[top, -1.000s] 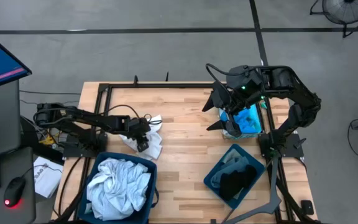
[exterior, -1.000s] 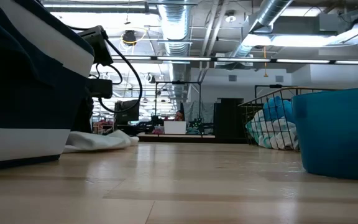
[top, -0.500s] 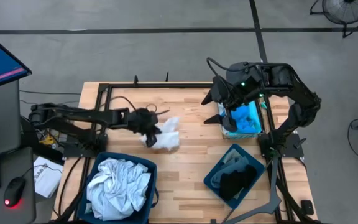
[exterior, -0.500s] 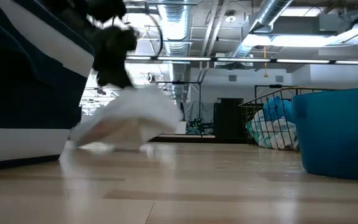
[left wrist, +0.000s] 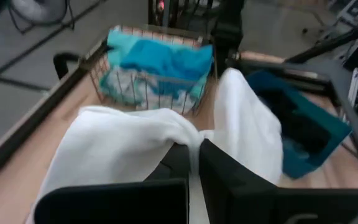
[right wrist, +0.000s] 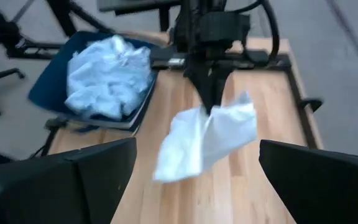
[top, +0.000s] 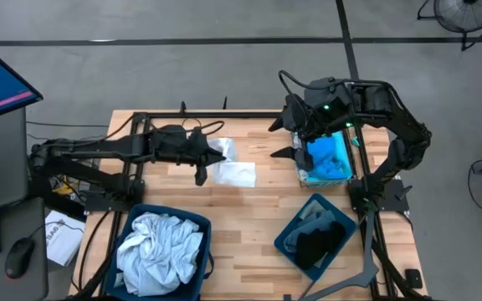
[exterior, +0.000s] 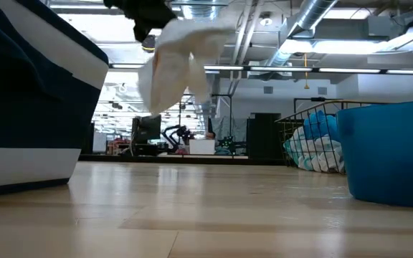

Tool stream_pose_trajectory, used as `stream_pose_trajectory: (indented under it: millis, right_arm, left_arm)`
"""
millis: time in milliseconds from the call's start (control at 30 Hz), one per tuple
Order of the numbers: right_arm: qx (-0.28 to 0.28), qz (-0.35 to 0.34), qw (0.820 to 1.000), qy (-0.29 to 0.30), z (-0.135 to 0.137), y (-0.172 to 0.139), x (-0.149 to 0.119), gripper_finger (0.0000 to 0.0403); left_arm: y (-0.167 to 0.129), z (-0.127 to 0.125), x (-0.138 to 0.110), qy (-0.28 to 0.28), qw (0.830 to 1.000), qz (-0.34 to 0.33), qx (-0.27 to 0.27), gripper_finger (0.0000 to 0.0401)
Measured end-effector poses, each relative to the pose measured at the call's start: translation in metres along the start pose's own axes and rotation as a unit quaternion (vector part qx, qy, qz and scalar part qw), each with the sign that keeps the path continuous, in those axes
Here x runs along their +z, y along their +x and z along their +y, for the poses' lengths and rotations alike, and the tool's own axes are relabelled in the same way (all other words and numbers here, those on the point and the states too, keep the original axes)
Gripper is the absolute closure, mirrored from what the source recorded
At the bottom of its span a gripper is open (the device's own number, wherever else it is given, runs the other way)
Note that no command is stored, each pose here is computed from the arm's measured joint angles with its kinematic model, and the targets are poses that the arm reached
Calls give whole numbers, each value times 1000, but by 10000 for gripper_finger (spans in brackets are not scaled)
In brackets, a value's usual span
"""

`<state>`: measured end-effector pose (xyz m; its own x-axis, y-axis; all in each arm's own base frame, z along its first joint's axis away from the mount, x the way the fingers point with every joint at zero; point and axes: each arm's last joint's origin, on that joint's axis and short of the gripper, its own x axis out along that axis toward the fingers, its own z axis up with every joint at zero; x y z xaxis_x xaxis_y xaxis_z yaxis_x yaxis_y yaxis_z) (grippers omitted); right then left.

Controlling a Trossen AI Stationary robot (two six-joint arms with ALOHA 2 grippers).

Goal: Pick & Place Cloths
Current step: Put the white shorts into the wire basket

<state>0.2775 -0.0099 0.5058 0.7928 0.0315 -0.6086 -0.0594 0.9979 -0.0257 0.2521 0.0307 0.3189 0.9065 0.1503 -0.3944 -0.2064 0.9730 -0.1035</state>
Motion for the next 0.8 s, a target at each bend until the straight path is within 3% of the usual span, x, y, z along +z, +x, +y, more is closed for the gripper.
stream_pose_trajectory:
  millis: [167, 333, 567, 800]
  right_arm:
    - [-11, -23, 1000, -15, -4, 23, 10, 70]
    - [-9, 20, 999, -29, -9, 64, 10, 70]
    - [-22, 61, 998, -2, -30, 119, 5, 70]
    - [-30, 94, 995, 20, -45, 150, -3, 70]
  left_arm:
    - [-6, -2, 15, 14, 1000, -26, -3, 401]
    - [-11, -2, 27, 28, 998, -47, 10, 401]
    - [-14, -3, 35, 34, 997, -64, 15, 401]
    - [-15, -3, 40, 30, 995, -94, 31, 401]
